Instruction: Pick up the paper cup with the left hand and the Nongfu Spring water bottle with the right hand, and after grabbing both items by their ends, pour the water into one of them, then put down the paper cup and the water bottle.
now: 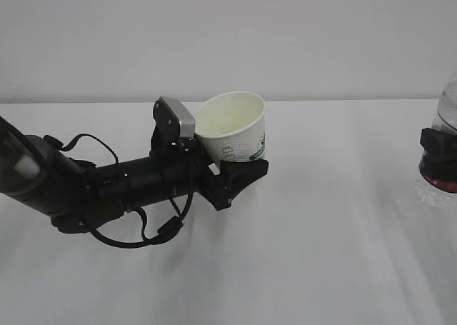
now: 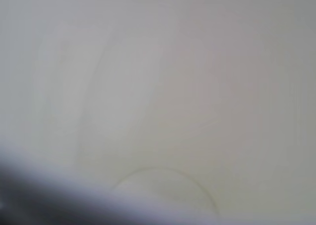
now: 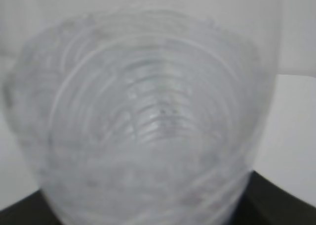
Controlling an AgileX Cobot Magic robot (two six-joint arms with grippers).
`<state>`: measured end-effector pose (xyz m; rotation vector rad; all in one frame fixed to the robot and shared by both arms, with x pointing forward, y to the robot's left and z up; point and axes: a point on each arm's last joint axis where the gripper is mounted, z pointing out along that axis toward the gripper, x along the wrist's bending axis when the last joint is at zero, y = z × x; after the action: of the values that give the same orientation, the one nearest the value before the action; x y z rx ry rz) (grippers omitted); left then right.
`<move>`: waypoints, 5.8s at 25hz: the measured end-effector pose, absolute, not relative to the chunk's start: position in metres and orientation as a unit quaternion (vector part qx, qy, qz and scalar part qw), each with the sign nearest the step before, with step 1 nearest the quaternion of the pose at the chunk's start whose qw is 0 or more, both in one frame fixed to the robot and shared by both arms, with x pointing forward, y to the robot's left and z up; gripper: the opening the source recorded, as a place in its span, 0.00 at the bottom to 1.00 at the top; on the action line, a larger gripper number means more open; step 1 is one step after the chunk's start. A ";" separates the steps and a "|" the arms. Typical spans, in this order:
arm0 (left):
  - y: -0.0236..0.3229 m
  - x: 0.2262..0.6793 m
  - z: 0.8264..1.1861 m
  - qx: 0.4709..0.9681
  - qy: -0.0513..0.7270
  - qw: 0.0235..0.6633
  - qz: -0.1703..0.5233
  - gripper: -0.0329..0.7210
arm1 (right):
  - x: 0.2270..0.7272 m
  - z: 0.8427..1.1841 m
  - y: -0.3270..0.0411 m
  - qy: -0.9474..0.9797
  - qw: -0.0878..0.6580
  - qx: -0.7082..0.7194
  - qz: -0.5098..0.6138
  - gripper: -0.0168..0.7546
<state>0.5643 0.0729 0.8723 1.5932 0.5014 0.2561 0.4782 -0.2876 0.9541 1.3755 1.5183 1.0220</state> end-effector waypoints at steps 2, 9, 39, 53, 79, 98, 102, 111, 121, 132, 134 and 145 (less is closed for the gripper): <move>0.067 0.560 0.872 0.708 0.215 0.664 0.107 0.73 | 0.478 0.954 -0.288 0.604 0.413 0.547 0.406 0.60; 0.046 0.544 0.868 0.727 0.199 0.652 0.085 0.73 | 0.478 0.954 -0.288 0.604 0.413 0.547 0.406 0.60; 0.010 0.503 0.857 0.780 0.158 0.605 -0.002 0.73 | 0.477 0.952 -0.288 0.610 0.405 0.553 0.398 0.60; -0.004 0.510 0.868 0.786 0.111 0.608 0.003 0.73 | 0.467 0.964 -0.288 0.617 0.396 0.556 0.391 0.60; -0.019 0.507 0.873 0.791 0.105 0.603 -0.006 0.73 | 0.430 1.000 -0.288 0.632 0.401 0.540 0.385 0.60; -0.020 0.503 0.874 0.790 0.092 0.606 -0.025 0.73 | 0.407 0.984 -0.289 0.636 0.398 0.540 0.381 0.60; -0.023 0.499 0.874 0.789 0.086 0.607 -0.030 0.73 | 0.408 0.985 -0.289 0.648 0.412 0.520 0.374 0.60; -0.037 0.482 0.875 0.790 0.064 0.608 -0.046 0.73 | 0.408 0.985 -0.289 0.667 0.427 0.495 0.358 0.60; -0.038 0.479 0.875 0.789 0.063 0.609 -0.050 0.73 | 0.408 0.985 -0.289 0.700 0.451 0.447 0.328 0.60; -0.039 0.479 0.875 0.788 0.066 0.609 -0.054 0.73 | 0.408 0.985 -0.289 0.740 0.481 0.376 0.282 0.60; -0.039 0.479 0.875 0.788 0.066 0.609 -0.054 0.73 | 0.408 0.985 -0.289 0.745 0.484 0.367 0.276 0.60; -0.040 0.481 0.876 0.790 0.065 0.607 -0.048 0.73 | 0.408 0.985 -0.289 0.769 0.503 0.313 0.241 0.60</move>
<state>0.4811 -0.0400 0.8763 1.8270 0.1509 -0.1103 0.4078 -0.2894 0.9850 0.7560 1.8572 0.5817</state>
